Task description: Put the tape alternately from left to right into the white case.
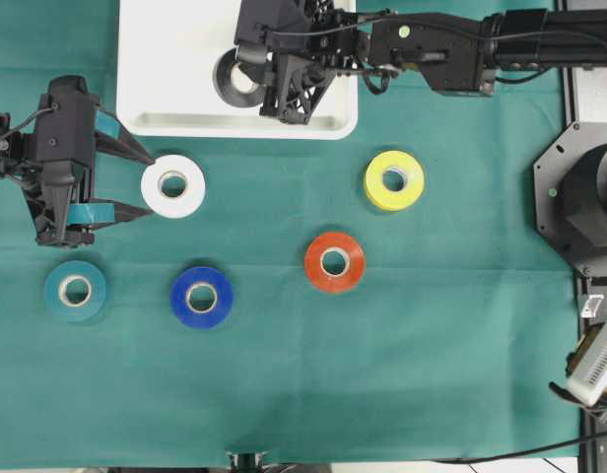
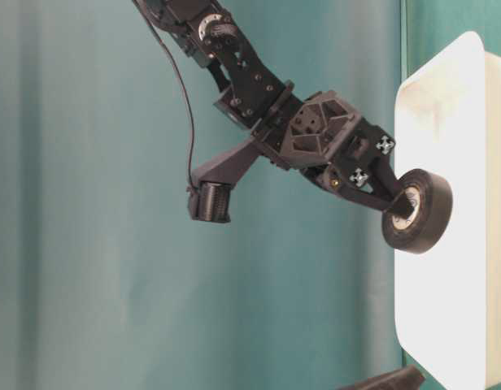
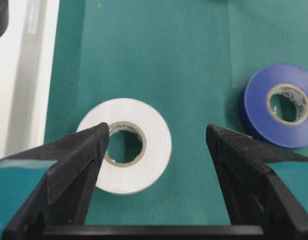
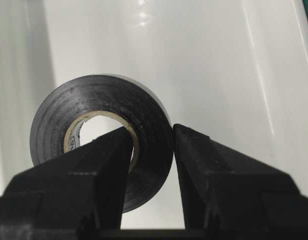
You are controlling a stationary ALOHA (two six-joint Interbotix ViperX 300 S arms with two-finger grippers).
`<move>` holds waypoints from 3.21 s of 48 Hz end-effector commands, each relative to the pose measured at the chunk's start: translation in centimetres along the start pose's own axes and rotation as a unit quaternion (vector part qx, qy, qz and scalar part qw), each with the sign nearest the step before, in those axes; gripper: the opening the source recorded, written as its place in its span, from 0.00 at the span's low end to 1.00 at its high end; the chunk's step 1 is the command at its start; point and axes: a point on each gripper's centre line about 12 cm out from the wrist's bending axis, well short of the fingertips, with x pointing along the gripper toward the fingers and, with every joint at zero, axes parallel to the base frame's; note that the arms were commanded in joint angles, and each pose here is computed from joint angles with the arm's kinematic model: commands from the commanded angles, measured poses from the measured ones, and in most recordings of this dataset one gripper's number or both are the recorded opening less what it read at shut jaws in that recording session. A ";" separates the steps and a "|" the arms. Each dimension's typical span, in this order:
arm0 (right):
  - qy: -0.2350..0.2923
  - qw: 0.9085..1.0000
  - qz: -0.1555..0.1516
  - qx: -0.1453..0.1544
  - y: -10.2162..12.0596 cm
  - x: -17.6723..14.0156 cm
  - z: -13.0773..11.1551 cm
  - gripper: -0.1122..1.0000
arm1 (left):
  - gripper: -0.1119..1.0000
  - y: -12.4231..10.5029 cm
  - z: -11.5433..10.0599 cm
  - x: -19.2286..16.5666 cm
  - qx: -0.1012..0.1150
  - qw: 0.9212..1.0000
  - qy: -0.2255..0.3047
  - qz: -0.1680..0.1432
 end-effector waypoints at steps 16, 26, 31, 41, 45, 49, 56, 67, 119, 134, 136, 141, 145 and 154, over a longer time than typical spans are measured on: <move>-0.025 1.000 -0.003 0.000 -0.4 -0.8 1.7 0.11 | 0.82 -0.2 1.2 -0.2 0.001 1.000 -0.018 -0.002; -0.025 1.000 -0.003 0.000 -0.4 -0.8 1.7 0.37 | 0.82 -0.2 1.1 -0.1 0.001 1.000 -0.017 -0.002; -0.024 1.000 -0.003 0.000 -0.4 -0.8 1.6 0.65 | 0.82 -0.2 1.1 -0.2 0.000 1.000 -0.017 -0.002; -0.021 1.000 -0.003 0.000 -0.3 -0.8 1.4 0.79 | 0.82 -0.2 1.1 -0.2 -0.001 1.000 -0.018 -0.002; -0.021 1.000 -0.003 0.000 -0.3 -0.7 1.3 0.79 | 0.82 -0.2 1.1 -0.1 -0.002 1.000 -0.017 -0.002; -0.019 1.000 -0.002 -0.001 -0.2 -0.7 1.3 0.79 | 0.82 -0.2 1.1 -0.2 -0.003 1.000 -0.017 -0.002; -0.020 1.000 0.001 -0.004 0.2 -0.9 1.3 0.79 | 0.82 -0.2 1.1 -0.2 -0.003 1.000 -0.018 -0.002; -0.031 0.999 0.012 -0.014 1.4 -2.1 1.6 0.79 | 0.82 -0.4 0.9 -0.1 0.000 1.000 -0.015 -0.005; -0.044 0.989 0.104 -0.095 10.5 -8.2 -1.5 0.79 | 0.82 -0.4 -1.7 3.5 0.005 0.998 0.055 -0.003; -0.044 0.988 0.107 -0.098 10.8 -8.3 -1.6 0.79 | 0.82 -0.4 -2.6 5.4 0.007 0.997 0.082 -0.001; -0.044 0.988 0.107 -0.098 10.8 -8.3 -1.6 0.78 | 0.82 -0.3 -2.8 5.6 0.007 0.996 0.086 -0.001; -0.046 0.988 0.107 -0.098 10.8 -8.3 -1.5 0.79 | 0.82 -0.3 -3.1 6.0 0.006 0.996 0.092 0.000; -0.044 0.988 0.108 -0.098 10.8 -8.3 -1.6 0.78 | 0.82 -0.2 -3.2 6.2 0.006 0.995 0.095 0.001; -0.043 0.988 0.108 -0.098 10.8 -8.3 -1.6 0.79 | 0.82 -0.1 -3.2 6.6 0.005 0.995 0.098 0.003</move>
